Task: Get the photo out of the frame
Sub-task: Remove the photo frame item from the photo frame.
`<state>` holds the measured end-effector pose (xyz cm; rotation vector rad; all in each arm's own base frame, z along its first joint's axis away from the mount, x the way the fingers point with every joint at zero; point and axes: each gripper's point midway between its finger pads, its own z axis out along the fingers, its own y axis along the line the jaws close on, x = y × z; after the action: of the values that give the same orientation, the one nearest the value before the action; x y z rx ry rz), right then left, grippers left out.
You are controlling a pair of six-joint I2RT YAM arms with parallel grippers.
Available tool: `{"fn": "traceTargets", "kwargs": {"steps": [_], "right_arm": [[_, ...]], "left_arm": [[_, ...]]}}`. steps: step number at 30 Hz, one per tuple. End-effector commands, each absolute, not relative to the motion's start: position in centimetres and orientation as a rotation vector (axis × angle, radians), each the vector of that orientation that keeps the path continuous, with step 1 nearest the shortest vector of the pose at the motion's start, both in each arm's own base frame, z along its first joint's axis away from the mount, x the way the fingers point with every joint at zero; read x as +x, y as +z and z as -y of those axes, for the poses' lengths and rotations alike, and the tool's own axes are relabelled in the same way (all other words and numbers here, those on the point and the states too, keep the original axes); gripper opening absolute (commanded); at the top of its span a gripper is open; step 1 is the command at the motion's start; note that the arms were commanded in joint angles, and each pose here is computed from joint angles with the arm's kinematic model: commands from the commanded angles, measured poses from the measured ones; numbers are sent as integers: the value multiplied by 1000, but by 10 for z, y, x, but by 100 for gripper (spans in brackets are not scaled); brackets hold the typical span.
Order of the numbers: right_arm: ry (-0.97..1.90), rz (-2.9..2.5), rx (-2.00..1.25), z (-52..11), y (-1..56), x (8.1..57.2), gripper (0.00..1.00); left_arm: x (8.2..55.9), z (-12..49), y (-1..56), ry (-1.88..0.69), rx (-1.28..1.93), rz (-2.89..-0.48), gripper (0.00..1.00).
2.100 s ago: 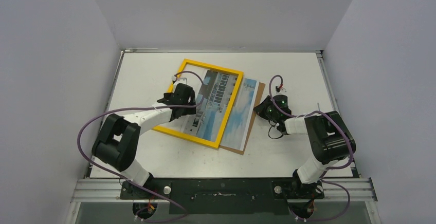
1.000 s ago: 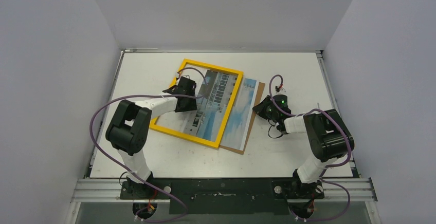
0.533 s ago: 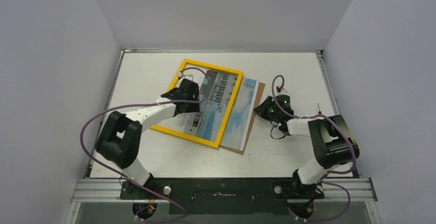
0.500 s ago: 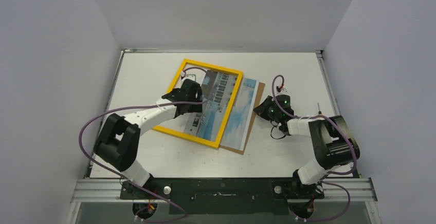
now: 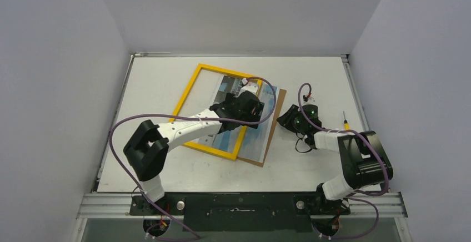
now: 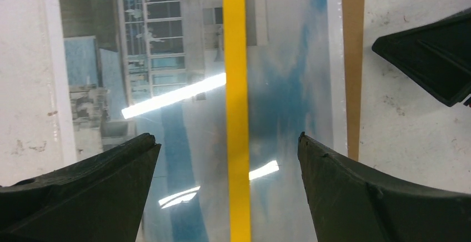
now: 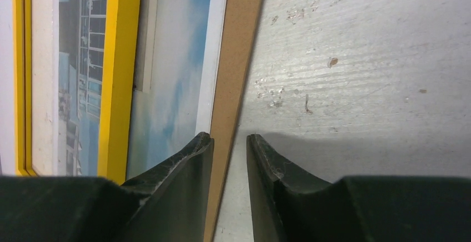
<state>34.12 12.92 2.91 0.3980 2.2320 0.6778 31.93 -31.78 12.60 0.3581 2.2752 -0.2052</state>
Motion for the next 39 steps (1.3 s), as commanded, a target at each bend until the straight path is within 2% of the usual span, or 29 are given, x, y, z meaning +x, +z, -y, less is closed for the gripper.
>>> {"fn": "traceTargets", "kwargs": {"steps": [1, 5, 11, 17, 28, 30, 33, 39], "right_arm": [[689, -2177, 393, -127, 38, 351, 29], [723, -2198, 395, -132, 31, 351, 30], [810, -2203, 447, -133, 21, 349, 29], [917, -2227, 476, -142, 8, 347, 31], [952, -2203, 552, -131, 3, 344, 30], [953, -2204, 553, -131, 3, 345, 32], [950, -2207, 552, -131, 2, 344, 40], [951, -2207, 554, -131, 2, 345, 42]], "left_arm": [[314, 345, 126, -71, 446, -2238, 96], [311, 357, 113, 37, 507, -2284, 96], [306, 374, 98, 5, 541, -2355, 96], [303, 374, 78, 93, 572, -2439, 97], [296, 386, 66, -17, 590, -2492, 96], [295, 388, 62, -10, 600, -2507, 97], [290, 389, 57, 4, 619, -2536, 97], [285, 392, 51, -6, 633, -2554, 96]]}}
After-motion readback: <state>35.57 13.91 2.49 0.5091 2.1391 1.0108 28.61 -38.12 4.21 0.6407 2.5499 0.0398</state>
